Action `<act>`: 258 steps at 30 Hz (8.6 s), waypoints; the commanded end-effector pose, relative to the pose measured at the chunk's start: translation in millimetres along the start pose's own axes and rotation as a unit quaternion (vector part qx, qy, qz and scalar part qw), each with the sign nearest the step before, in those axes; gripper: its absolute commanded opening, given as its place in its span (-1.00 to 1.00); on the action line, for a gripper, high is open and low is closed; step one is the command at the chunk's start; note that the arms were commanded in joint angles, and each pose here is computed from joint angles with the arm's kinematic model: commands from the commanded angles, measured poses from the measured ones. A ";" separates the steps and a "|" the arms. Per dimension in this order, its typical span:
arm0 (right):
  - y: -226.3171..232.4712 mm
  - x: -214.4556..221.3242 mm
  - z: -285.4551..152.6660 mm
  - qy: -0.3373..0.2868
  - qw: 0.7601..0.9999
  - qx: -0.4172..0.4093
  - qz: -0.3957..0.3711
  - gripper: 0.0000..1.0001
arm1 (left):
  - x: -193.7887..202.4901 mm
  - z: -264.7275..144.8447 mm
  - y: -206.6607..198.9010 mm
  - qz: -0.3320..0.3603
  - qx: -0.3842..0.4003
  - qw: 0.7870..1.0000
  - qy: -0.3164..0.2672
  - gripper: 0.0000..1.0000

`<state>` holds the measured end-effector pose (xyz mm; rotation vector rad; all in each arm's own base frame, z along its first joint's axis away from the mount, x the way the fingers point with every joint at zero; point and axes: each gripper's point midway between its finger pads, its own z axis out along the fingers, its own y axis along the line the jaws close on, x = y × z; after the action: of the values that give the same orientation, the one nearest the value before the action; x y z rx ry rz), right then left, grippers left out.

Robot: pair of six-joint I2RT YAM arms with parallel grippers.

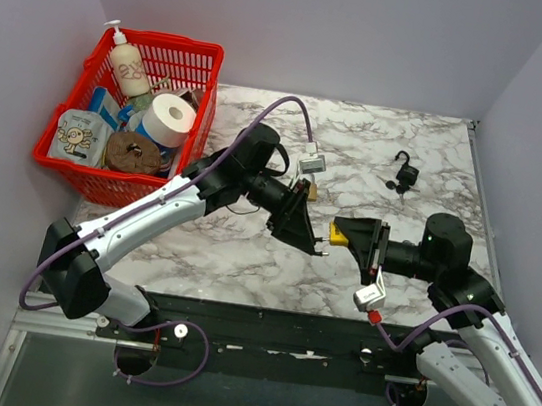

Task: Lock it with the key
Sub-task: Pick up the lock from the center of the board, then lock the lock.

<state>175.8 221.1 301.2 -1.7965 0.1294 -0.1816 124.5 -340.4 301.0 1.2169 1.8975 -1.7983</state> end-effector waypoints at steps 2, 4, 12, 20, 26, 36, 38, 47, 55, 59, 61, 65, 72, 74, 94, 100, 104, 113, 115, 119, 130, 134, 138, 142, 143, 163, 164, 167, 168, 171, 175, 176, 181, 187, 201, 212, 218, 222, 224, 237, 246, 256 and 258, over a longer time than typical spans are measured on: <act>-26.6 -11.4 -0.9 -0.027 0.999 0.038 -0.024 -0.99 | -4.9 5.2 4.3 0.005 -0.003 1.000 -0.010 -0.12; -25.0 -11.3 -0.3 -0.027 0.999 0.036 -0.022 -0.99 | -4.5 6.3 4.0 0.006 -0.001 1.000 -0.010 -0.21; -31.0 -10.1 -1.4 -0.023 0.999 0.046 -0.012 -0.99 | 3.5 9.1 5.7 -0.003 0.001 1.000 0.000 -0.12; -38.9 -10.0 -3.1 -0.026 0.998 0.047 0.039 -0.99 | 4.3 9.4 6.2 0.012 -0.004 1.000 0.000 -0.26; -42.0 -29.5 -9.4 -0.066 0.987 0.028 0.141 -0.99 | -21.3 -1.2 10.1 0.107 -0.073 0.990 -0.052 -0.73; -40.8 -48.7 -9.7 -0.101 0.906 -0.039 0.409 -0.99 | -58.8 -36.5 14.2 0.293 -0.199 0.927 -0.126 -1.00; -37.9 -51.8 -6.6 -0.104 0.868 -0.059 0.481 -0.99 | -62.8 -41.2 13.8 0.318 -0.212 0.915 -0.128 -1.00; -51.2 -56.3 1.9 -0.119 0.768 -0.073 0.625 -0.99 | -76.3 -55.5 14.5 0.368 -0.254 0.883 -0.142 -1.00; -68.5 -53.2 7.9 -0.131 0.716 -0.056 0.683 -0.99 | -82.0 -58.5 7.9 0.372 -0.256 0.879 -0.152 -1.00; -70.0 -50.4 11.0 -0.135 0.712 -0.048 0.687 -0.99 | -78.8 -52.1 -3.7 0.367 -0.222 0.890 -0.152 -1.00; -72.2 -50.0 11.8 -0.140 0.714 -0.046 0.684 -0.99 | -75.3 -48.0 -7.8 0.362 -0.205 0.897 -0.148 -1.00; -75.3 -49.4 12.2 -0.144 0.718 -0.042 0.679 -0.99 | -73.8 -46.2 -6.3 0.353 -0.203 0.902 -0.139 -1.00; -77.1 -49.7 7.3 -0.139 0.721 -0.032 0.678 -0.99 | -58.3 -54.0 -4.9 0.339 -0.214 0.910 -0.107 -0.39; -76.2 -50.5 6.5 -0.139 0.719 -0.032 0.680 -0.99 | -54.6 -56.3 -6.4 0.342 -0.215 0.909 -0.108 -0.34; -53.3 -40.7 15.1 -0.096 0.692 -0.069 0.712 0.30 | -49.2 -55.8 -13.4 0.342 -0.198 0.914 -0.087 -1.00; -22.3 -32.0 15.3 -0.037 0.692 -0.108 0.713 0.60 | -48.1 -65.0 -7.2 0.335 -0.219 0.914 -0.067 -1.00; -20.4 -24.6 18.9 -0.029 0.700 -0.105 0.706 0.66 | -46.8 -62.9 -5.0 0.327 -0.215 0.918 -0.062 -1.00; -30.0 -17.0 26.9 -0.040 0.702 -0.109 0.703 0.55 | -43.1 -58.5 -0.7 0.315 -0.206 0.925 -0.049 -1.00; -30.1 -17.4 28.0 -0.043 0.701 -0.113 0.703 0.53 | -43.4 -58.3 0.1 0.314 -0.207 0.925 -0.049 -1.00; -22.0 -17.6 30.3 -0.042 0.697 -0.132 0.703 0.42 | -47.6 -58.1 0.2 0.313 -0.209 0.925 -0.055 -1.00; -12.1 -11.8 33.8 -0.025 0.698 -0.147 0.701 0.05 | -48.1 -56.5 1.4 0.309 -0.206 0.927 -0.050 -1.00; -20.2 -12.3 34.0 -0.034 0.701 -0.143 0.698 0.06 | -46.8 -56.0 2.6 0.305 -0.206 0.929 -0.047 -1.00; -22.5 -12.3 33.7 -0.035 0.701 -0.144 0.697 0.24 | -43.7 -56.2 6.1 0.301 -0.209 0.929 -0.042 -1.00; -19.8 -12.1 34.3 -0.035 0.702 -0.148 0.696 0.10 | -43.0 -56.3 7.8 0.299 -0.212 0.930 -0.040 -1.00; -18.9 -12.3 34.8 -0.035 0.702 -0.149 0.695 -0.09 | -43.6 -56.1 7.7 0.297 -0.212 0.930 -0.040 -1.00; -31.9 -18.2 31.7 -0.058 0.717 -0.131 0.682 -0.99 | -20.3 -56.9 11.3 0.283 -0.203 0.937 -0.026 -0.18; -31.2 -17.7 32.4 -0.058 0.717 -0.131 0.682 -0.99 | -20.6 -56.1 10.9 0.282 -0.201 0.938 -0.028 -0.28; -30.1 -15.6 32.9 -0.053 0.718 -0.130 0.682 -0.99 | -22.7 -54.8 7.6 0.284 -0.193 0.938 -0.035 -0.42; -30.0 -14.9 33.0 -0.052 0.719 -0.129 0.681 -0.99 | -22.1 -54.2 7.4 0.283 -0.191 0.939 -0.035 -0.44; -29.6 -14.7 33.2 -0.051 0.719 -0.128 0.681 -0.99 | -21.9 -53.6 6.1 0.281 -0.188 0.940 -0.038 -0.58; -30.7 -10.2 35.3 -0.046 0.721 -0.120 0.681 -0.99 | -23.3 -51.0 4.3 0.280 -0.179 0.942 -0.042 -0.63; -29.5 -9.1 35.8 -0.043 0.720 -0.120 0.682 -0.99 | -23.3 -50.6 4.4 0.279 -0.178 0.943 -0.042 -0.61; -32.5 -6.9 36.9 -0.044 0.728 -0.109 0.675 -0.99 | -27.4 -46.8 1.0 0.272 -0.167 0.946 -0.052 -1.00; -37.5 -11.6 39.5 -0.063 0.730 -0.111 0.671 -0.99 | -32.2 -38.5 2.3 0.252 -0.159 0.952 -0.066 -1.00; -49.1 -31.3 62.6 -0.117 0.722 -0.125 0.670 -0.99 | -37.1 -3.7 -4.2 0.249 -0.119 0.957 -0.087 -1.00; -41.0 -42.7 69.3 -0.131 0.701 -0.140 0.687 -0.99 | -55.0 -2.1 -13.3 0.257 -0.112 0.953 -0.115 -1.00; -40.8 -10.6 56.9 -0.066 0.701 -0.083 0.705 -0.99 | -55.1 -48.6 8.4 0.174 -0.152 0.961 -0.151 -0.43; -41.3 31.7 42.1 0.001 0.684 0.007 0.730 -0.99 | -62.8 -89.1 23.5 0.114 -0.195 0.953 -0.202 0.16; -43.6 54.0 37.0 0.027 0.682 0.062 0.728 -0.99 | -73.0 -102.4 26.0 0.081 -0.212 0.945 -0.236 0.30; -88.0 106.0 20.4 0.051 0.655 0.264 0.706 -0.99 | -140.8 -117.2 51.3 -0.139 -0.146 0.879 -0.432 0.97; -92.4 105.5 38.5 0.052 0.650 0.285 0.702 -0.99 | -153.7 -94.0 47.2 -0.184 -0.114 0.868 -0.446 0.97; -93.9 98.6 53.6 0.045 0.653 0.287 0.700 -0.99 | -149.1 -74.8 56.2 -0.216 -0.114 0.866 -0.436 0.61; -92.3 97.9 54.9 0.051 0.655 0.288 0.697 -0.99 | -152.2 -76.0 54.6 -0.213 -0.110 0.866 -0.440 0.51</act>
<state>279.1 276.2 358.5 -0.7031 1.4223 0.7510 276.8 -336.1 365.5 -0.1285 1.8147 -1.7621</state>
